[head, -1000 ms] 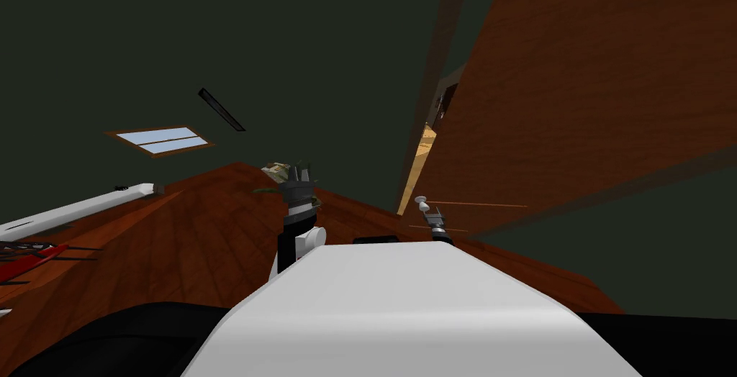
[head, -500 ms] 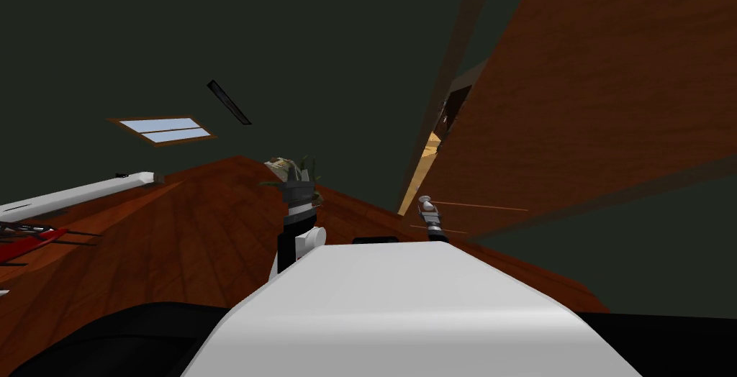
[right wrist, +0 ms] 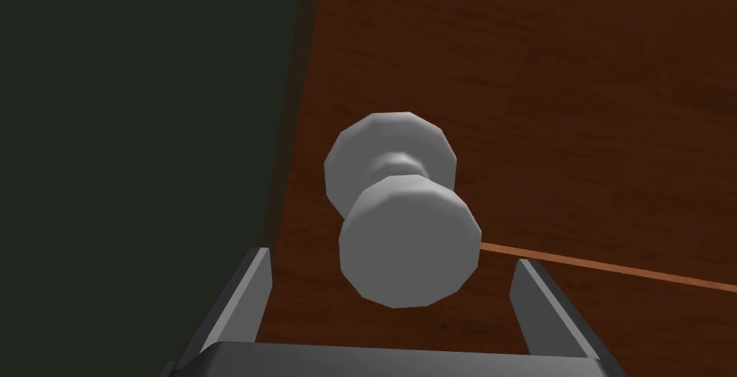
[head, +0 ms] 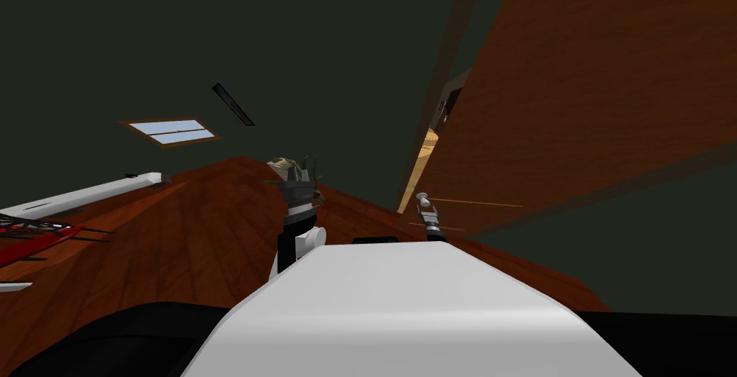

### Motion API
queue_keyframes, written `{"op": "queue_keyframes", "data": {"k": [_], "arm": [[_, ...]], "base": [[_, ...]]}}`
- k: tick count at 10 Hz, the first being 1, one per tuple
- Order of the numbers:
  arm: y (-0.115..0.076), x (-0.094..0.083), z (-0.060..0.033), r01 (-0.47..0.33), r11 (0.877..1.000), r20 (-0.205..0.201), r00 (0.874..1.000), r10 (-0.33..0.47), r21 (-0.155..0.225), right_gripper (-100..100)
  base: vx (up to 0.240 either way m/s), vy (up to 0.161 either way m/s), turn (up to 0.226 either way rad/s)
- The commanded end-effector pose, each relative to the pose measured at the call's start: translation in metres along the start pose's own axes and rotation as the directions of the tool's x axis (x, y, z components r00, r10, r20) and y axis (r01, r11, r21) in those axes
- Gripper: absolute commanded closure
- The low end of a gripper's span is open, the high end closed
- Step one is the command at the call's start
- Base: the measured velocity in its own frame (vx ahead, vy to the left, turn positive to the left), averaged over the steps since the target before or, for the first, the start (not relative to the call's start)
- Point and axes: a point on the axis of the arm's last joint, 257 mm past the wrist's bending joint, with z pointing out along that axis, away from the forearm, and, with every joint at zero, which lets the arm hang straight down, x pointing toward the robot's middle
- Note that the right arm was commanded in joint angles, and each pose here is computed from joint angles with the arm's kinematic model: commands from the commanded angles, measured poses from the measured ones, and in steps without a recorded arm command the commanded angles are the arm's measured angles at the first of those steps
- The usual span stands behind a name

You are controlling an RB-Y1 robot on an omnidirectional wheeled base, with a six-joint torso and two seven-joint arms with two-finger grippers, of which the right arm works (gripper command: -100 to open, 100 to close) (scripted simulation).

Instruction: Pull the door open

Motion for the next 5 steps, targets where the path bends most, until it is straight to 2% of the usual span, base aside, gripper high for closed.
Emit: {"op": "queue_keyframes", "data": {"k": [1,5], "arm": [[-0.0031,0.0017,-0.0009,-0.059,0.998,-0.002,0.998,0.059,-0.002,-100],[-0.0107,0.0057,-0.0034,-0.180,0.984,-0.005,0.984,0.180,-0.005,-100]], "base": [[-0.046,0.005,0.006],[-0.075,-0.001,0.008]]}}
